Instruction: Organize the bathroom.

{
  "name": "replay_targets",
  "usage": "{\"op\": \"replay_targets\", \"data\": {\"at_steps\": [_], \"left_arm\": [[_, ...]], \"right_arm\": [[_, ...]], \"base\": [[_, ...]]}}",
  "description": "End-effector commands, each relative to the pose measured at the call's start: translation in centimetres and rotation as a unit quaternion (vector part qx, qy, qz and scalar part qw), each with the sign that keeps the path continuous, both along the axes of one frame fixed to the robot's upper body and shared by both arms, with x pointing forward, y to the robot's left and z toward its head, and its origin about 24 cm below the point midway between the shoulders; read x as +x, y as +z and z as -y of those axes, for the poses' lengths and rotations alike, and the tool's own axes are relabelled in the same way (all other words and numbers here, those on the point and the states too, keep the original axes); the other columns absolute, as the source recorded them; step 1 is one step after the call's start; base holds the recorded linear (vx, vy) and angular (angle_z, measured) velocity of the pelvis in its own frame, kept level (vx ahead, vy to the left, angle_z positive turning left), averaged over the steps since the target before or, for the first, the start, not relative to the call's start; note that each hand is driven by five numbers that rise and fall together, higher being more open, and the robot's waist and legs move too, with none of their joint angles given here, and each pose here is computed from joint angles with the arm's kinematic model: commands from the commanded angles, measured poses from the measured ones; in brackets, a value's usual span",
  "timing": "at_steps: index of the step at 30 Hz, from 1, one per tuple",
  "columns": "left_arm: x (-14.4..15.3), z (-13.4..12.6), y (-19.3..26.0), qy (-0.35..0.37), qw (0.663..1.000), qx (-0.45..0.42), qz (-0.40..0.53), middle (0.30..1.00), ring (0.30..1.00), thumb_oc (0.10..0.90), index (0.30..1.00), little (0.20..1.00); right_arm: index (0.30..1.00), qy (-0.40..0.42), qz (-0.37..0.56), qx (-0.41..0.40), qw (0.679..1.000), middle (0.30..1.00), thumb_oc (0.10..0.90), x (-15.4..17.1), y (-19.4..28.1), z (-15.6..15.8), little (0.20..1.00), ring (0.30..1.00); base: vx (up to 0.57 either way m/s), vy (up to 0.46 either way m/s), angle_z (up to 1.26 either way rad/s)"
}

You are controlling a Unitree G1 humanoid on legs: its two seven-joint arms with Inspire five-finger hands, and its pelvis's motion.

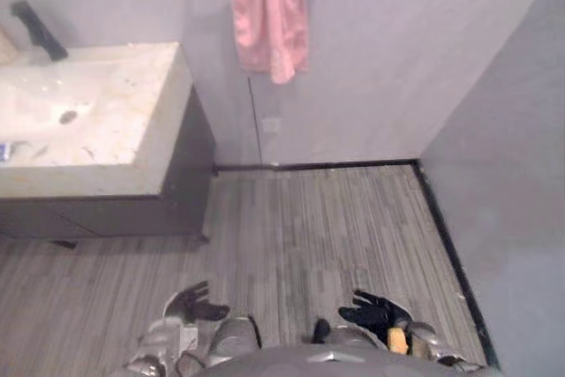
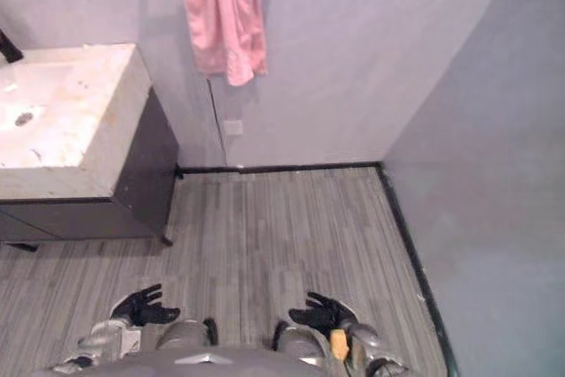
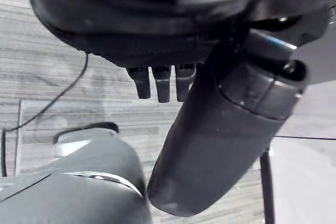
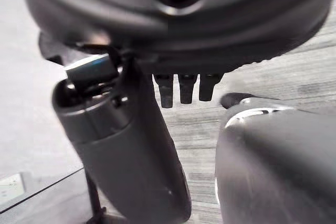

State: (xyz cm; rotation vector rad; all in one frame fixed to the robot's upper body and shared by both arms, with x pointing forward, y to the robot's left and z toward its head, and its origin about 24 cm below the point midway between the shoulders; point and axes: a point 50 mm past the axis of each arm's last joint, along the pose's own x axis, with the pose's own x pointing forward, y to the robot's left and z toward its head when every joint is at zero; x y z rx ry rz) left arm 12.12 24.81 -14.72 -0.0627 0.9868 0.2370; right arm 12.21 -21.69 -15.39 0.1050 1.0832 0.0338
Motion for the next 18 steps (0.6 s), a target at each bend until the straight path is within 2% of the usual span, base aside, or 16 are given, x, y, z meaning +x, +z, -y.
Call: {"op": "replay_targets", "data": {"at_steps": [1,6,11,15,18], "left_arm": [[-0.8,1.1,-0.4,-0.015,1.0,-0.011,0.004,0.9,0.9,0.8,0.9,0.9],[-3.9,1.9,-1.4,-0.004,0.999,-0.013,-0.043,0.9,0.9,0.8,0.9,0.9],[-6.0,1.7,-1.8,-0.011,0.996,-0.002,-0.089,0.9,0.9,0.8,0.9,0.9],[-7.1,1.2,-1.9,0.009,0.995,0.001,-0.102,0.9,0.9,0.8,0.9,0.9],[-6.5,0.7,-1.7,0.018,0.995,-0.001,-0.093,0.9,0.9,0.8,0.9,0.9]], "right_arm": [[0.9,0.027,-0.033,-0.021,0.999,0.9,0.8,-2.0,-0.2,1.5,0.9,0.9],[0.9,0.02,-0.056,-0.021,0.998,0.9,0.8,-3.8,-0.6,1.8,0.9,0.9],[0.9,0.006,-0.069,-0.022,0.997,0.9,0.8,-5.2,-0.9,1.7,0.9,0.9],[0.9,0.004,-0.067,-0.013,0.998,0.9,0.8,-5.4,-1.1,1.2,0.9,0.9],[0.9,0.026,-0.066,-0.018,0.997,0.9,0.8,-5.2,-1.2,0.7,0.9,0.9]], "base": [[0.19,0.072,-0.28],[0.34,0.136,-0.16],[0.27,0.118,0.05],[0.31,0.2,-0.09],[0.21,0.23,-0.27]]}}
